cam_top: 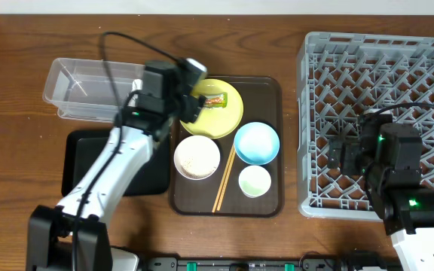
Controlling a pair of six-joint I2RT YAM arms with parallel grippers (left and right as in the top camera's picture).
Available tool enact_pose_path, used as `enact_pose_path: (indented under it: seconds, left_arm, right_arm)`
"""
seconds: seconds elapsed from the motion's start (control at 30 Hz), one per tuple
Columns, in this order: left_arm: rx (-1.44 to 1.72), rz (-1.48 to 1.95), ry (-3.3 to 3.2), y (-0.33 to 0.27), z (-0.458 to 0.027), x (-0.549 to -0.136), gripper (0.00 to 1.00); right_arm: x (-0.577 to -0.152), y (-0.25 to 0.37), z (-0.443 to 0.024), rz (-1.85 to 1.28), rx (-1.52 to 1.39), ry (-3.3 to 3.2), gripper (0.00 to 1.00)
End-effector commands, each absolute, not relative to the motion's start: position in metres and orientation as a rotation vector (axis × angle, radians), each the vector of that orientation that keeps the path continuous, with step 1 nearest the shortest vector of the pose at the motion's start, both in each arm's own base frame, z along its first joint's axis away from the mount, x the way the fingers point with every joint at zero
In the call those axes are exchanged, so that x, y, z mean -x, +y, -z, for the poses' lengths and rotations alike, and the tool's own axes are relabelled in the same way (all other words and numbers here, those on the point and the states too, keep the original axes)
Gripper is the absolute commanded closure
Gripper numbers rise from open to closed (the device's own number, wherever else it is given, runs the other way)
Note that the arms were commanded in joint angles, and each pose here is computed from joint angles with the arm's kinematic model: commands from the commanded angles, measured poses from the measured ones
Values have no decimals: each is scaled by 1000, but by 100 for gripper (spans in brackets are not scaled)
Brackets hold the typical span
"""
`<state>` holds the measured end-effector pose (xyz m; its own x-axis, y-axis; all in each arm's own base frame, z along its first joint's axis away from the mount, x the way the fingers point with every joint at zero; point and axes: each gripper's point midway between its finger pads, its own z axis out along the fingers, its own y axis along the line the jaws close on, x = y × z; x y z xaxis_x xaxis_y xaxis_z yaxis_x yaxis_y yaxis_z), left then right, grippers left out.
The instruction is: Sort waste into correct bins and load items into the dishwasher rack
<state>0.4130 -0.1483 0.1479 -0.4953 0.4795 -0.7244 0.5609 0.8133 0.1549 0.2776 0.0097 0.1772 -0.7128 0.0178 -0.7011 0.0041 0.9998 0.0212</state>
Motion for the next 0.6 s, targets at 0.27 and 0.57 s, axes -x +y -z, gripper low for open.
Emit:
enact_pose_path:
  seconds: [0.27, 0.57]
  left_arm:
    - [-993, 8, 2140, -178, -85, -436, 23]
    - [-1014, 11, 2200, -178, -41, -440, 12]
  right_arm:
    - [-281, 7, -187, -25, -39, 2340, 1]
    - [-281, 7, -186, -25, -39, 2342, 1]
